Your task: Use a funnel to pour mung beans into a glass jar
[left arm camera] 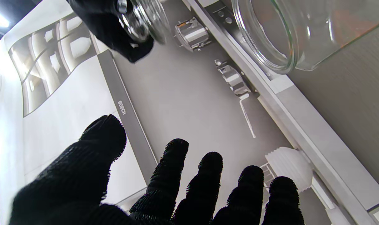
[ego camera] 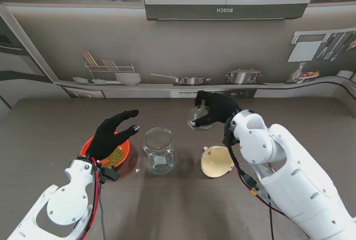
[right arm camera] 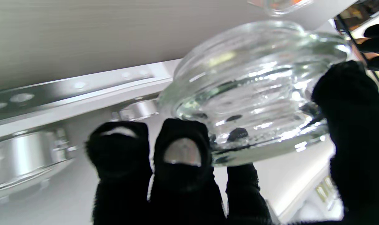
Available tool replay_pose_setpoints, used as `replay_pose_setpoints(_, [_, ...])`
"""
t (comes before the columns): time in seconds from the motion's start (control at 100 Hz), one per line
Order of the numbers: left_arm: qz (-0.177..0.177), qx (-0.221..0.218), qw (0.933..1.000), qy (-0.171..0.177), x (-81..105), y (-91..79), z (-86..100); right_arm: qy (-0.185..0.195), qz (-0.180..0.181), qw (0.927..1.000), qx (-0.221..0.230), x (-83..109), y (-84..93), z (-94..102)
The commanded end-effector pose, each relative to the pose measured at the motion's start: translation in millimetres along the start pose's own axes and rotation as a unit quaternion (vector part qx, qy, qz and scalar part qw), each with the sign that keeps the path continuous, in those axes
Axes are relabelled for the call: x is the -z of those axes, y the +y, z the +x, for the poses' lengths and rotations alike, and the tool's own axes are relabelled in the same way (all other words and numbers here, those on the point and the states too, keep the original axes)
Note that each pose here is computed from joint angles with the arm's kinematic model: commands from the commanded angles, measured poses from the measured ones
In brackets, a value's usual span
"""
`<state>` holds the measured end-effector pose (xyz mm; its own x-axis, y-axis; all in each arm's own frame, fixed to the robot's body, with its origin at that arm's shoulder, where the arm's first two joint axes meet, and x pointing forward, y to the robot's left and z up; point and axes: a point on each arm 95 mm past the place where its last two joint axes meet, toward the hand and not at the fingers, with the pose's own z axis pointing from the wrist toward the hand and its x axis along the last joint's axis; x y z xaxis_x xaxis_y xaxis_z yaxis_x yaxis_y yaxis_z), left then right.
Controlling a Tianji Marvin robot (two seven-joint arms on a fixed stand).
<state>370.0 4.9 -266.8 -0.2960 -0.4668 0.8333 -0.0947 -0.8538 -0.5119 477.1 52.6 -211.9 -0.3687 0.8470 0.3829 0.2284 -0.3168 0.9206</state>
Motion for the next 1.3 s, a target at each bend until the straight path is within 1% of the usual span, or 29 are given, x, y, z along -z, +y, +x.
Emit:
replay_pose_setpoints(0.0, [-0.014,0.002,0.9999,-0.003,-0.4,4.1,-1.0,-0.026,0.011,0.9996,0.004,12.9,-3.7,-22.1])
replay_pose_setpoints(0.14, [-0.019,0.002,0.9998,-0.003,-2.3,7.2,-1.0,-0.068,0.009,0.9975,0.014,37.5,-2.5,-52.8])
replay_pose_setpoints(0.22, [-0.024,0.002,0.9997,-0.003,-3.2,8.9,-1.2,-0.09,0.012,0.9958,0.016,50.2,-4.6,-69.0])
replay_pose_setpoints(0.39, [-0.03,0.002,0.9995,-0.005,-4.2,11.5,-2.0,-0.126,0.021,0.9912,0.035,74.4,-14.6,-98.5])
replay_pose_setpoints(0.55, [-0.033,0.001,0.9994,-0.005,-4.7,12.9,-2.6,-0.154,0.033,0.9866,0.043,92.4,-29.4,-123.4])
replay_pose_setpoints(0.92, [-0.04,0.001,0.9992,-0.009,-5.6,15.1,-3.8,-0.205,0.049,0.9759,0.056,118.1,-69.8,-180.0])
replay_pose_setpoints(1.1, [-0.045,0.0,0.9989,-0.01,-7.0,17.4,-4.5,-0.215,0.053,0.9729,0.066,128.2,-79.5,-198.1])
replay_pose_setpoints(1.29, [-0.05,0.0,0.9987,-0.011,-7.9,19.0,-5.3,-0.213,0.045,0.972,0.089,133.9,-85.7,-210.0])
